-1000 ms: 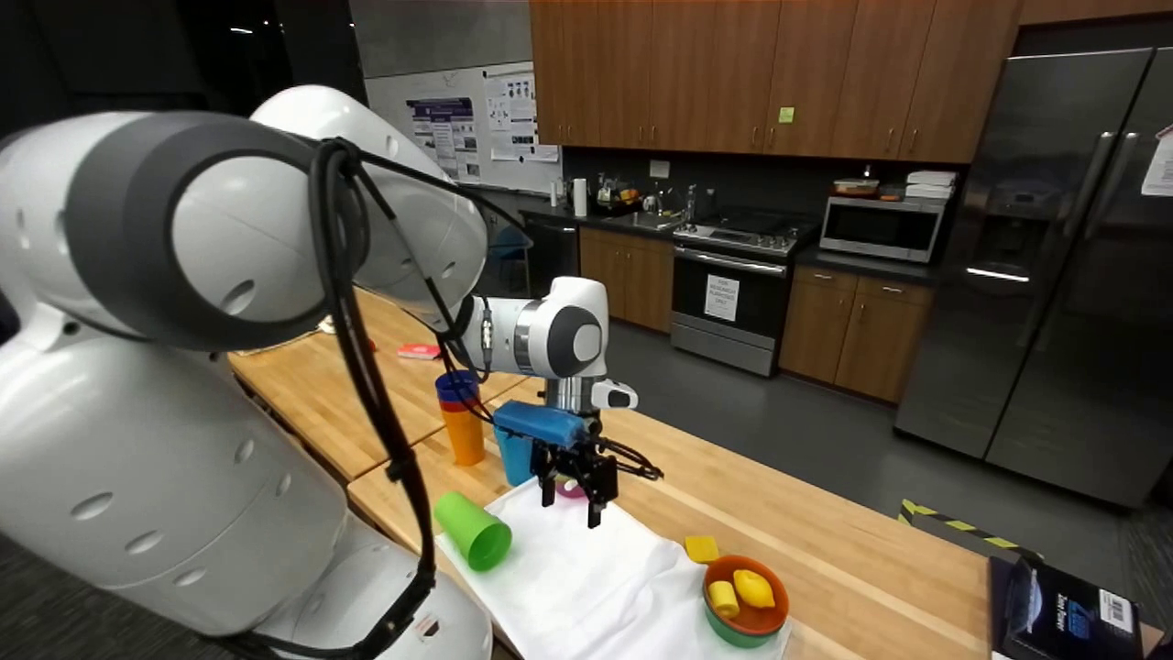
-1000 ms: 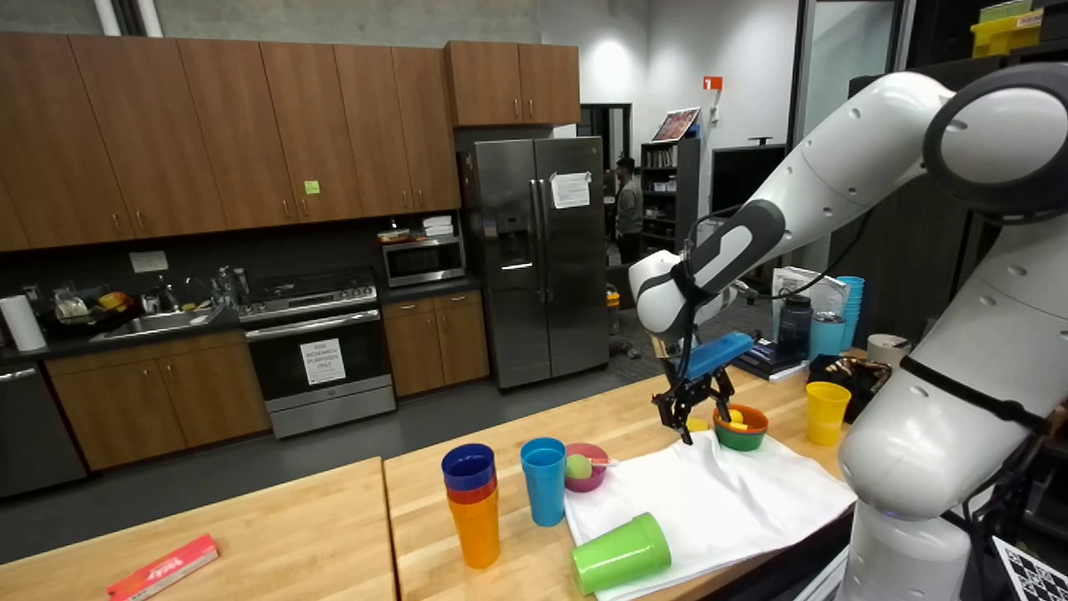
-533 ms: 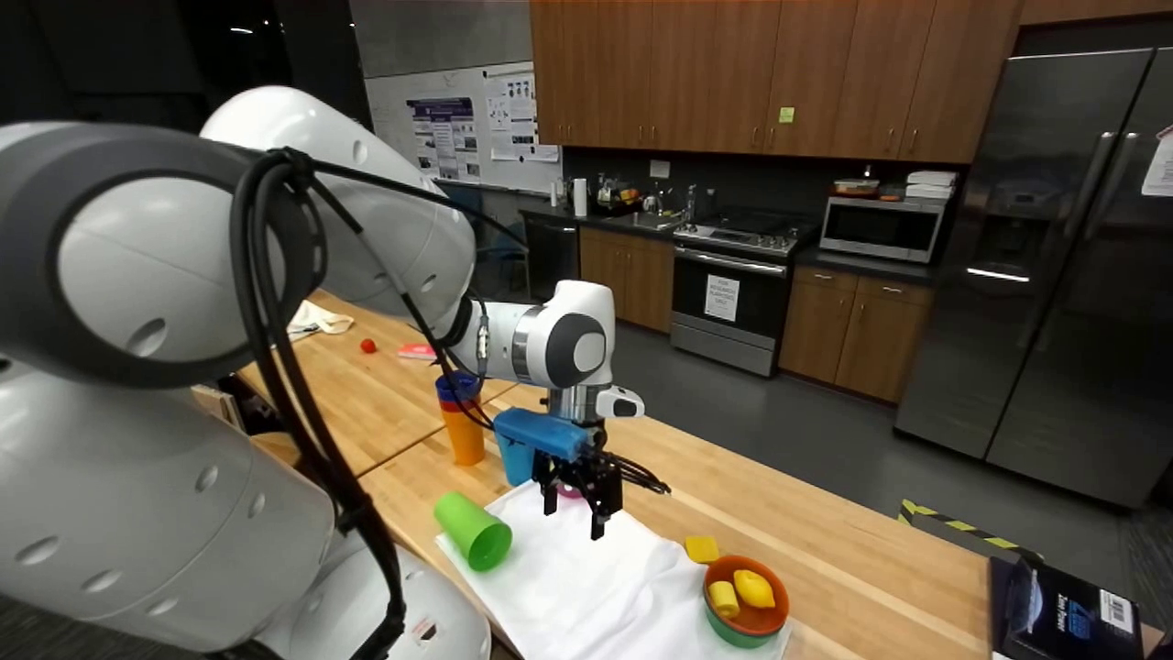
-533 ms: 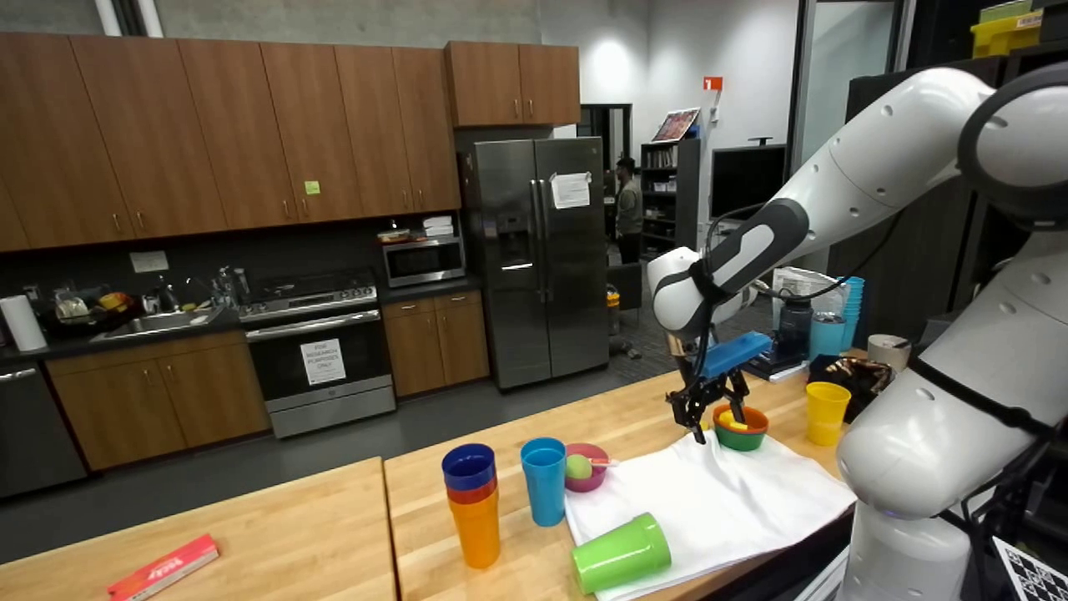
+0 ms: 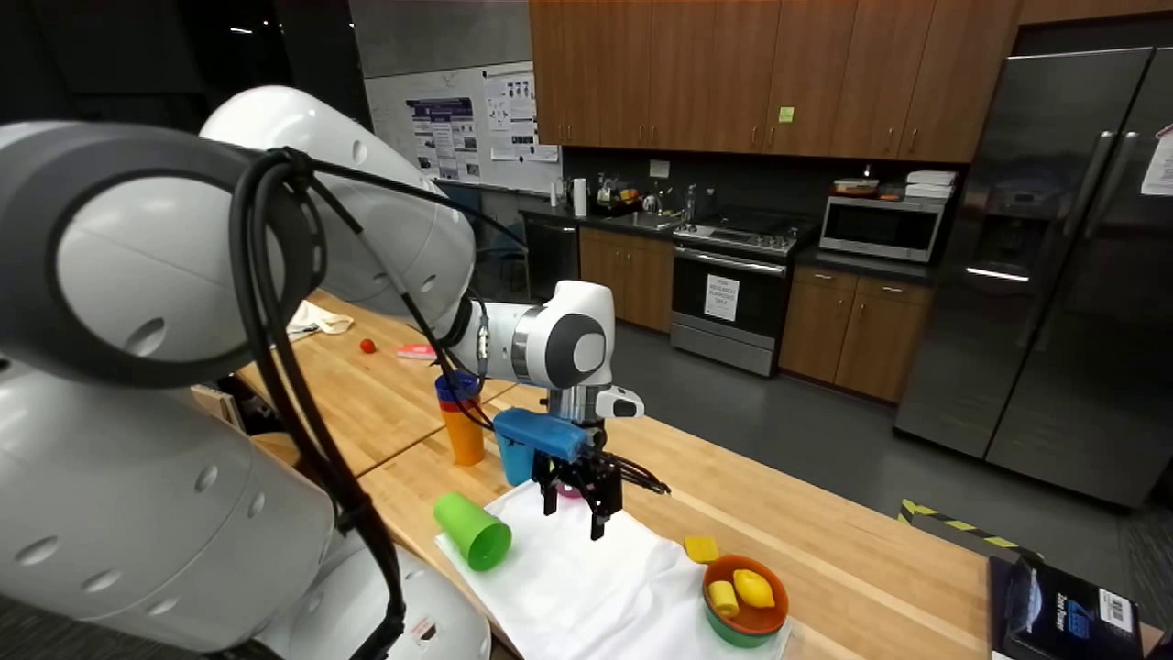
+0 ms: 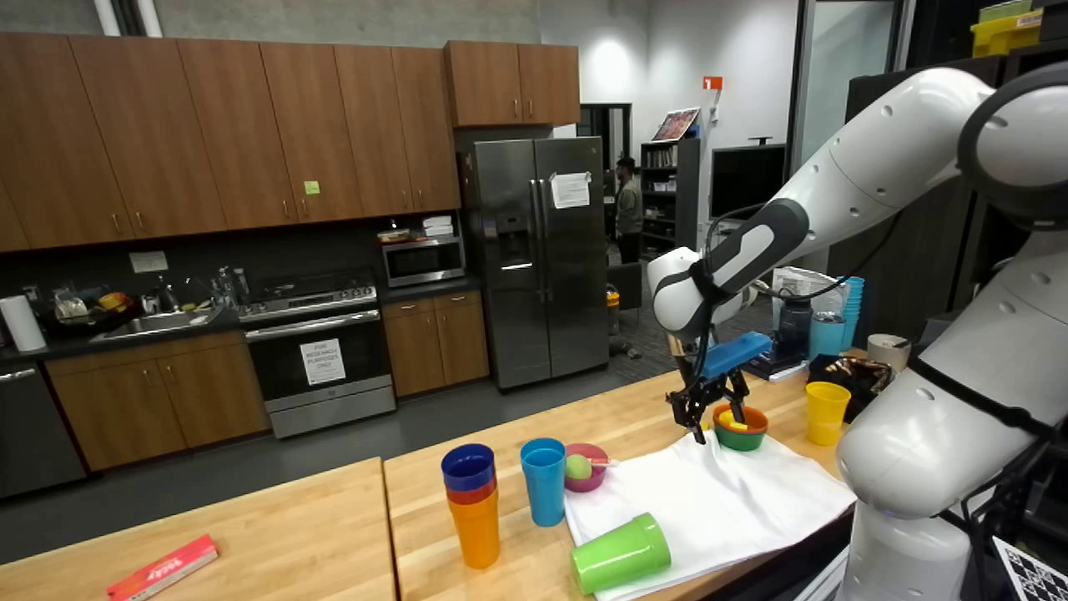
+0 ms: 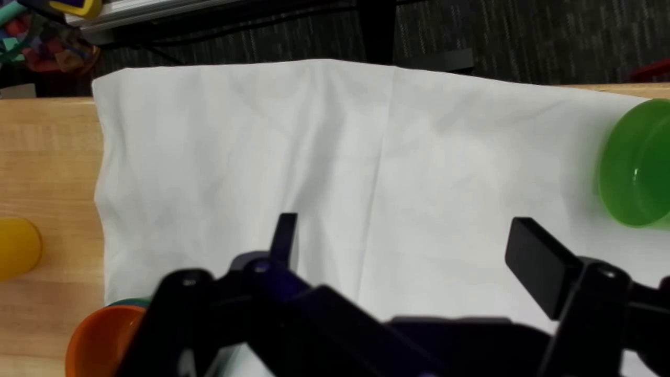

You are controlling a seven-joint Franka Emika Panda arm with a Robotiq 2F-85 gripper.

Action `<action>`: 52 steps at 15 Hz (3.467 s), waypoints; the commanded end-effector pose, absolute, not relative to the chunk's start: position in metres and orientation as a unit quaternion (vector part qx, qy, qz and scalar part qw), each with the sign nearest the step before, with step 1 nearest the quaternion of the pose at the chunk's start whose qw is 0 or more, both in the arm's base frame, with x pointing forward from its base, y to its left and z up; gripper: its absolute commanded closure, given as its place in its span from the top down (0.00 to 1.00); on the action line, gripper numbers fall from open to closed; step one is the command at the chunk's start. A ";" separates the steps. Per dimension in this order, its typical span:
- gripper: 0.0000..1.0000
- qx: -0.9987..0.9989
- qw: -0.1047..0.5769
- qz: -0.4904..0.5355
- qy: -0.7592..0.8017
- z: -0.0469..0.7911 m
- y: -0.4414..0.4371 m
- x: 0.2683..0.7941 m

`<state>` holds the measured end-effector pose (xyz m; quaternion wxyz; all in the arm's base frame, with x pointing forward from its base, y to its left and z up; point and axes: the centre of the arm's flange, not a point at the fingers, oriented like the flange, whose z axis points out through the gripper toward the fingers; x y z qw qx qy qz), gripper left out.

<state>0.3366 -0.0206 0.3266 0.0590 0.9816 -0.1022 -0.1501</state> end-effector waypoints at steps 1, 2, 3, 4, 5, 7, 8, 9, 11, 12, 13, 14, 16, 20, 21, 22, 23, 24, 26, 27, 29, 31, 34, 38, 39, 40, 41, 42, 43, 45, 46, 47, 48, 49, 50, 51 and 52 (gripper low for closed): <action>1.00 0.981 0.064 -0.154 -0.101 0.323 -0.021 0.336; 1.00 0.981 0.064 -0.157 -0.098 0.319 -0.021 0.334; 1.00 0.980 0.062 -0.161 -0.097 0.316 -0.020 0.332; 1.00 0.980 0.058 -0.166 -0.092 0.312 -0.020 0.330; 1.00 0.980 0.052 -0.171 -0.089 0.307 -0.019 0.327; 1.00 0.978 0.043 -0.186 -0.087 0.296 -0.019 0.321; 1.00 0.976 0.039 -0.195 -0.085 0.291 -0.019 0.318; 1.00 0.974 0.034 -0.206 -0.085 0.285 -0.019 0.315; 1.00 0.976 0.028 -0.196 -0.093 0.280 -0.022 0.310; 1.00 0.975 0.017 -0.203 -0.088 0.279 -0.023 0.308; 1.00 0.974 0.007 -0.208 -0.088 0.278 -0.023 0.307; 1.00 0.974 -0.003 -0.208 -0.089 0.276 -0.025 0.306; 1.00 0.973 -0.024 -0.208 -0.093 0.275 -0.026 0.303; 1.00 0.971 -0.062 -0.188 -0.134 0.280 -0.036 0.303; 1.00 0.970 -0.068 -0.185 -0.141 0.281 -0.038 0.304; 1.00 0.969 -0.074 -0.183 -0.147 0.281 -0.041 0.305; 1.00 0.968 -0.079 -0.182 -0.151 0.279 -0.042 0.306; 1.00 0.968 -0.082 -0.182 -0.155 0.279 -0.044 0.306; 1.00 0.969 -0.072 -0.178 -0.154 0.278 -0.045 0.306; 1.00 0.970 -0.059 -0.177 -0.155 0.278 -0.045 0.306; 1.00 0.969 -0.066 -0.183 -0.153 0.285 -0.044 0.326; 1.00 0.969 -0.066 -0.182 -0.152 0.285 -0.044 0.326; 1.00 0.969 -0.065 -0.182 -0.152 0.285 -0.044 0.326; 1.00 0.960 -0.086 -0.210 -0.165 0.292 -0.046 0.330; 1.00 0.959 -0.090 -0.217 -0.161 0.293 -0.046 0.328; 1.00 0.957 -0.095 -0.223 -0.161 0.294 -0.045 0.326; 1.00 0.956 -0.098 -0.227 -0.160 0.295 -0.045 0.325; 1.00 0.954 -0.102 -0.230 -0.161 0.295 -0.045 0.324; 1.00 0.952 -0.108 -0.236 -0.161 0.295 -0.044 0.324; 1.00 0.947 -0.124 -0.249 -0.163 0.295 -0.044 0.322; 1.00 0.945 -0.130 -0.252 -0.163 0.294 -0.043 0.321; 1.00 0.943 -0.136 -0.255 -0.164 0.293 -0.042 0.321; 1.00 0.942 -0.141 -0.258 -0.164 0.293 -0.042 0.321; 1.00 0.940 -0.146 -0.263 -0.161 0.292 -0.040 0.321; 1.00 0.938 -0.148 -0.276 -0.146 0.290 -0.039 0.319; 1.00 0.938 -0.150 -0.280 -0.139 0.290 -0.039 0.317; 1.00 0.937 -0.152 -0.284 -0.132 0.289 -0.038 0.316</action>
